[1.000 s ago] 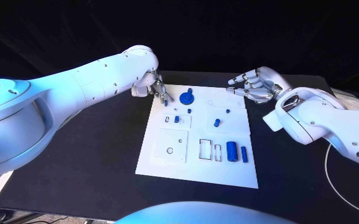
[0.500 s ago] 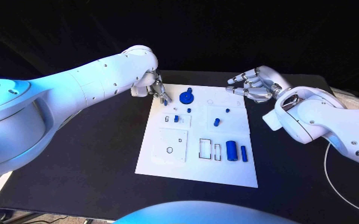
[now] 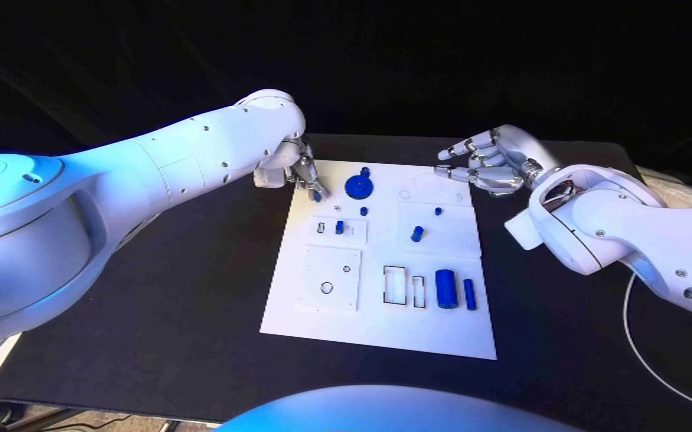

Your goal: Assemble the parts on the task board

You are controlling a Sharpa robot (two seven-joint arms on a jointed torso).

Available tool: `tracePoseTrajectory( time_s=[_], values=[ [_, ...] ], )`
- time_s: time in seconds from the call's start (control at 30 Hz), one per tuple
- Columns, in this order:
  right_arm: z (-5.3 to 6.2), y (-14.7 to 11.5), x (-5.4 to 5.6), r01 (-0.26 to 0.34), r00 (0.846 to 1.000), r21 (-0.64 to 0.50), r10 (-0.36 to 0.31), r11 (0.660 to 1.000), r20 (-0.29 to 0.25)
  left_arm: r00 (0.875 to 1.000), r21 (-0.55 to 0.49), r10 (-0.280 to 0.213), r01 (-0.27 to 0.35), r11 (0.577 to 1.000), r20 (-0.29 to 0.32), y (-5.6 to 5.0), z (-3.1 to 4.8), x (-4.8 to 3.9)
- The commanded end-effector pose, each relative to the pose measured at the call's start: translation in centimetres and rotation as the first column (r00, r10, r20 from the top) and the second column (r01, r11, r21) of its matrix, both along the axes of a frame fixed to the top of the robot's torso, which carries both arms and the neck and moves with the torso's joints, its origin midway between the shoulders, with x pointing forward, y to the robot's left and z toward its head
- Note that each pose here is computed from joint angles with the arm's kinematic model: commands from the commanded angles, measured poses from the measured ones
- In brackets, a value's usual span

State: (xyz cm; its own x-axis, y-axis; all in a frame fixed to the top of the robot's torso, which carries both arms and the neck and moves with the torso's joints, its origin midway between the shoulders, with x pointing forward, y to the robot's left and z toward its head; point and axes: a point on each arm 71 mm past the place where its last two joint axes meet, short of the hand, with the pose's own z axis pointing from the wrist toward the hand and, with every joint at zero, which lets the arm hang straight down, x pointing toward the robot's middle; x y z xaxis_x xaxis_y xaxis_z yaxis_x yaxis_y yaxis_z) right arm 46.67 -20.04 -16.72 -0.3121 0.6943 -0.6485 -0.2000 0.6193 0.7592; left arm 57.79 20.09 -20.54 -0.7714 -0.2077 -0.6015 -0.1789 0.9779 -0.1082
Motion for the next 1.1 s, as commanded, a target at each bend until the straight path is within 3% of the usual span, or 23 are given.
tracePoseTrajectory(
  time_s=[0.03,0.3,0.53,0.83,1.1],
  values=[
    [-0.1,0.1,-0.1,-0.015,1.0,-0.006,0.015,1.0,-0.003,0.999,-0.028,0.006,-0.005,1.0,0.036,-0.2,0.05,0.16],
    [-0.1,0.1,-0.1,-0.019,1.0,-0.01,0.019,1.0,-0.011,0.998,-0.089,0.018,-0.013,0.996,0.053,-0.3,0.13,0.19],
    [-0.2,0.0,-0.1,-0.022,1.0,-0.013,0.022,1.0,-0.016,0.998,-0.138,0.033,-0.026,0.99,0.049,-0.1,0.27,-0.33],
    [-0.3,-0.1,-0.1,-0.025,0.999,-0.019,0.025,0.999,-0.025,0.999,-0.208,0.047,-0.042,0.977,0.021,0.2,0.64,-2.27],
    [-0.4,-0.2,-0.2,-0.028,0.999,-0.024,0.027,0.999,-0.034,0.998,-0.22,0.032,-0.019,0.975,0.058,0.3,0.48,-4.34]
  ],
)
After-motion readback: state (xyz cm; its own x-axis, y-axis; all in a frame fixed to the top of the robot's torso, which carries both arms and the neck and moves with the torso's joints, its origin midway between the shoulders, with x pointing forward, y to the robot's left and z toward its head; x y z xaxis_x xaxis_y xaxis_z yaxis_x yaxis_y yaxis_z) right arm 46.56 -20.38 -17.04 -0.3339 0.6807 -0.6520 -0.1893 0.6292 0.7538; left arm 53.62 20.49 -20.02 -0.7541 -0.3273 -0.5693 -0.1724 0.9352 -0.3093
